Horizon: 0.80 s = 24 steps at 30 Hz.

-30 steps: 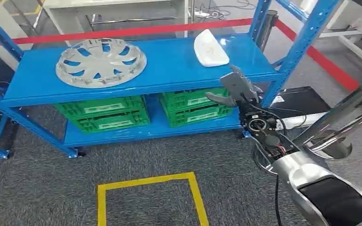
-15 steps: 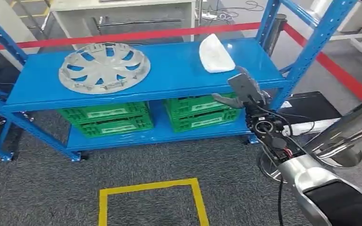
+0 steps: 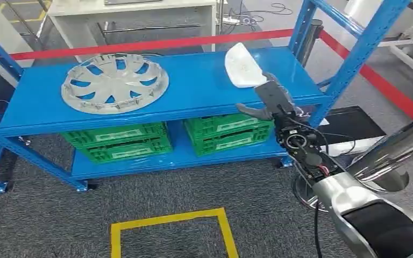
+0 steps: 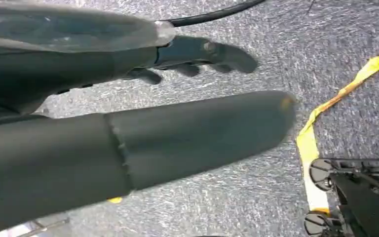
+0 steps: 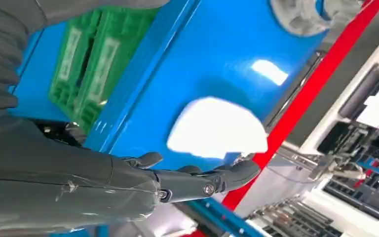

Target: Take the parts from the cabinet and place them on the table.

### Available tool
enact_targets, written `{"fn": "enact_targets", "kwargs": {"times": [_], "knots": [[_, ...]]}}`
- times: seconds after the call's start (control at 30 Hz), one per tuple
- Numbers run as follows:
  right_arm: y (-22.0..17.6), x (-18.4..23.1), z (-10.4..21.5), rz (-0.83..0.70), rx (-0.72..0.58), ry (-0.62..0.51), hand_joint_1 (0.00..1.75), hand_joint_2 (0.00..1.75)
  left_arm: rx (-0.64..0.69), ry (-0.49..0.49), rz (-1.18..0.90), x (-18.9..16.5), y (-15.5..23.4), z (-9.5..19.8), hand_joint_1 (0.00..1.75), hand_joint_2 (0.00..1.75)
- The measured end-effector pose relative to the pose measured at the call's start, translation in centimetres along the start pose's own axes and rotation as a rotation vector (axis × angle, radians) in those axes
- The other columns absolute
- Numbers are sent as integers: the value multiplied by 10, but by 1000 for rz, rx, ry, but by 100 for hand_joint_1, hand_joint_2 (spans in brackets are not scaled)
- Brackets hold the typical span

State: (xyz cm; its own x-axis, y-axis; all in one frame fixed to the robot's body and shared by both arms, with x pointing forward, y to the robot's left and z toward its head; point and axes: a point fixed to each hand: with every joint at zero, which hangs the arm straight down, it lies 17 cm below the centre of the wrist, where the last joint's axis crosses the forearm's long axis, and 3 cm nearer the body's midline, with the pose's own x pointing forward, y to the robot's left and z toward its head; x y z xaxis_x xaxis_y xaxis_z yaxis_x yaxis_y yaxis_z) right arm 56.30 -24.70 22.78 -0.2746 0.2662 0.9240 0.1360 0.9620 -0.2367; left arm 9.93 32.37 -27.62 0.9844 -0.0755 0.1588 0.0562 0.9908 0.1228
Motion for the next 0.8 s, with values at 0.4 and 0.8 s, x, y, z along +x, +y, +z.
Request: {"fn": "enact_targets", "kwargs": {"times": [0.4,0.8], "knots": [[-3,-1,-2,1,-10,3,0,175,-4,2,8,-1,-3,0,0,0],[-2,-5,2,-10,-9,11,0,175,-2,6,3,-4,-1,0,0,0]]}}
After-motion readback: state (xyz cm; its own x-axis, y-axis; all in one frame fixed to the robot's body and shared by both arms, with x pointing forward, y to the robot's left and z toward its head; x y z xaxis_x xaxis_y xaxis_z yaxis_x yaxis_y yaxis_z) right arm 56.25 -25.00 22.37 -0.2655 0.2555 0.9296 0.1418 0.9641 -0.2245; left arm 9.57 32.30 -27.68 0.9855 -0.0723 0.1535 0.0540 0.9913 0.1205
